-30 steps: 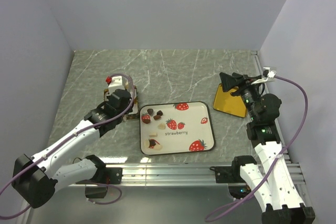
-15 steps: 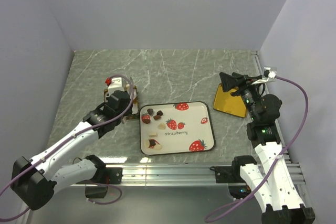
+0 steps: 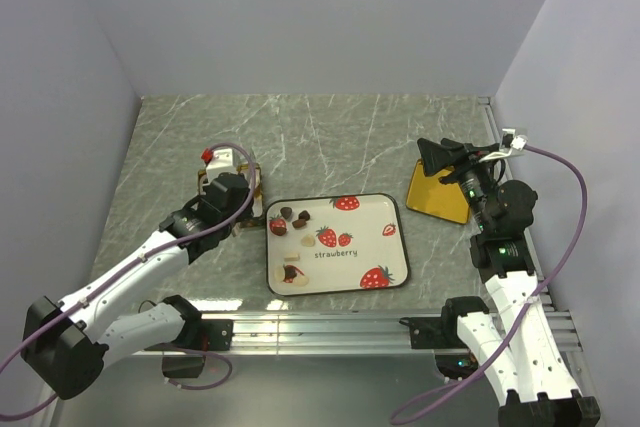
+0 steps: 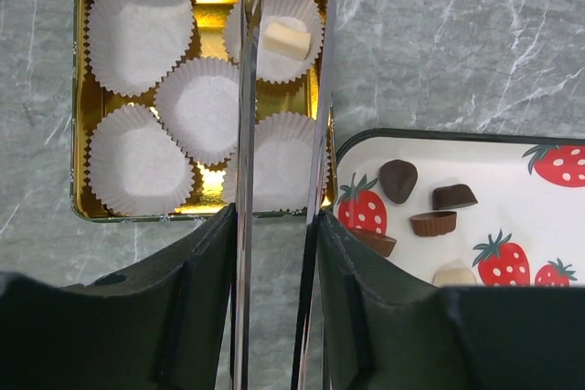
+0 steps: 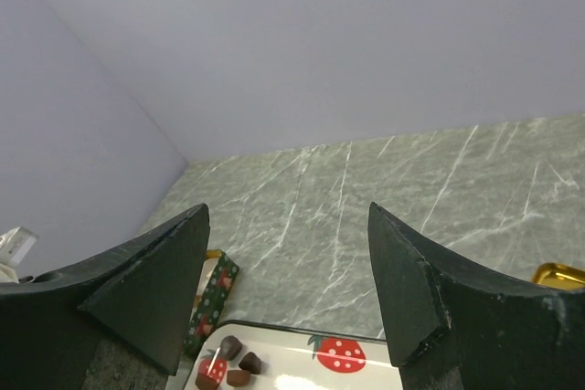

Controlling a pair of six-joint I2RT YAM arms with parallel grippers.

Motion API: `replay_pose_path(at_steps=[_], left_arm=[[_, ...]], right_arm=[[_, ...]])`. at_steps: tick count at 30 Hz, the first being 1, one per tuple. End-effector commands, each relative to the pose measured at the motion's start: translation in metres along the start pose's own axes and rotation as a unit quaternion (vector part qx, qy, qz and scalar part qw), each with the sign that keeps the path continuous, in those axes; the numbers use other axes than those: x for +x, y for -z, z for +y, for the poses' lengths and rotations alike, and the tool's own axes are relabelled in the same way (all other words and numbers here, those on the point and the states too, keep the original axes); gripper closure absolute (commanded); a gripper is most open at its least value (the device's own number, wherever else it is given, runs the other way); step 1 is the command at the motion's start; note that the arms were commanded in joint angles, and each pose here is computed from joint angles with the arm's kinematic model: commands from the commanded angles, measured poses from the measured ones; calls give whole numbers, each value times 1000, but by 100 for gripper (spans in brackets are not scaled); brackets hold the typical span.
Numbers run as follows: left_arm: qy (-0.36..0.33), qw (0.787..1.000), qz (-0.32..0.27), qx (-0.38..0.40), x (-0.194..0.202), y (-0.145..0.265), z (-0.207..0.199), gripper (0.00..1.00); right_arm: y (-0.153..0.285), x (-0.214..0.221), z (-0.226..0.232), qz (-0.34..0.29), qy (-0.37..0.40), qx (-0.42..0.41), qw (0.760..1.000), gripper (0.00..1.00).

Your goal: Pack the chocolate

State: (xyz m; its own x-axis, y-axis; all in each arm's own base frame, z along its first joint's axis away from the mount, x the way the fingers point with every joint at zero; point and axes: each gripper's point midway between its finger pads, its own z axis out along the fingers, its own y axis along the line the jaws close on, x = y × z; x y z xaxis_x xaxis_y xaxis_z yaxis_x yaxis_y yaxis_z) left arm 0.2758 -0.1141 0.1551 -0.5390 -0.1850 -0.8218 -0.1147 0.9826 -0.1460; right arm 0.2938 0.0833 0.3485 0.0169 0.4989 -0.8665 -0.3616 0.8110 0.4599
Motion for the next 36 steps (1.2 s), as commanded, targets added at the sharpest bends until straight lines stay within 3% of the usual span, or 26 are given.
replay_pose_path(at_steps=[1, 14, 27, 36], left_arm=[[6, 1000, -14, 10, -8, 2, -3, 56], [-44, 996, -9, 78, 4, 32, -45, 56], [-72, 983, 37, 163, 53, 66, -91, 56], [-75, 983, 73, 151, 86, 63, -90, 54]], right_arm=[[0, -17, 14, -26, 7, -24, 999, 24], [4, -12, 14, -18, 4, -24, 1000, 24], [17, -6, 9, -9, 8, -7, 1000, 24], [32, -3, 8, -6, 13, 4, 1000, 24]])
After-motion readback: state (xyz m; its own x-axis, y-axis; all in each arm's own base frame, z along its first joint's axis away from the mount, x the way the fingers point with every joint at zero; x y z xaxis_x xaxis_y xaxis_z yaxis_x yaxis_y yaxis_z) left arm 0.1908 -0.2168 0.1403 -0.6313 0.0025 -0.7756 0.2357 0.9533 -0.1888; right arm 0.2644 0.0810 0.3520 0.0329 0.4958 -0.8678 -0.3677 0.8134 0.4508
